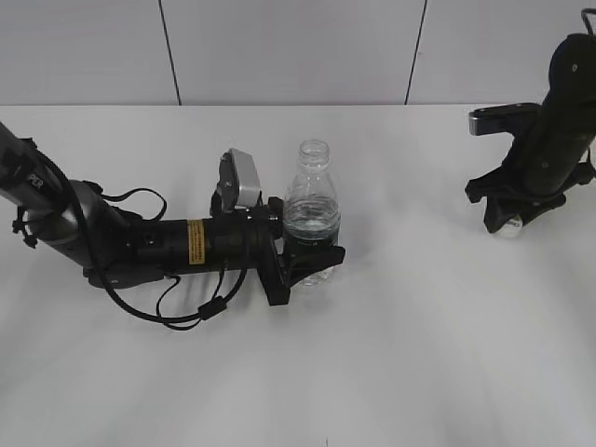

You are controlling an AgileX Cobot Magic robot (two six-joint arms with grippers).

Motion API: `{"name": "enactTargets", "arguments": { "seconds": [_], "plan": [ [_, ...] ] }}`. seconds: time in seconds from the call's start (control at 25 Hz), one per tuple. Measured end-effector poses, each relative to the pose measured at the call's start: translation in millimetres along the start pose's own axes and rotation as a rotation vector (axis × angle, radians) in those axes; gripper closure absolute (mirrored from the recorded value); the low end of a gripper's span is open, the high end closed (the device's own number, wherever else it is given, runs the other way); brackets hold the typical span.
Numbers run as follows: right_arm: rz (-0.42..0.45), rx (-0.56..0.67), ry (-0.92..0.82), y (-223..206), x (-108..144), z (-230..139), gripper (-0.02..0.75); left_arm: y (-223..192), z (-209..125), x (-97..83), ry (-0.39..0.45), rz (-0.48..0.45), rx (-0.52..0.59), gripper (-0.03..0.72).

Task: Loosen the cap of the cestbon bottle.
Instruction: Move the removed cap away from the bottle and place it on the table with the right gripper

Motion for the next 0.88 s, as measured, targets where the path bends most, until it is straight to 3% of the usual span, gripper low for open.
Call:
{"name": "enactTargets", "arguments": {
  "seconds": [0.44,0.52,0.68,0.88],
  "plan": [
    [0.035,-0.002,-0.041,-17,6,1,0.445,0,0,0.5,0.001,0.003,-0.002,0.280],
    [0.039,-0.003,-0.044,-18,6,1,0.383,0,0,0.5,0.001,0.003,-0.002,0.280],
    [0.049,0.004,-0.052,-18,8,0,0.178,0,0,0.5,0.001,0.003,-0.002,0.280],
    [0.059,0.029,-0.051,-18,10,-4,0.148,0,0,0.3,0.001,0.002,-0.001,0.280]
  ]
}}
Point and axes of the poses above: a point on each arm's last joint axis where the gripper is mounted, y pointing back along that axis away from the gripper, x along the wrist's bending axis when the last joint is at zero, z = x × y, the point moved 9 cm from there along -y, pointing out along that axis toward the gripper, and after that the axes turned 8 degrees about y, right-handed, at the moved point
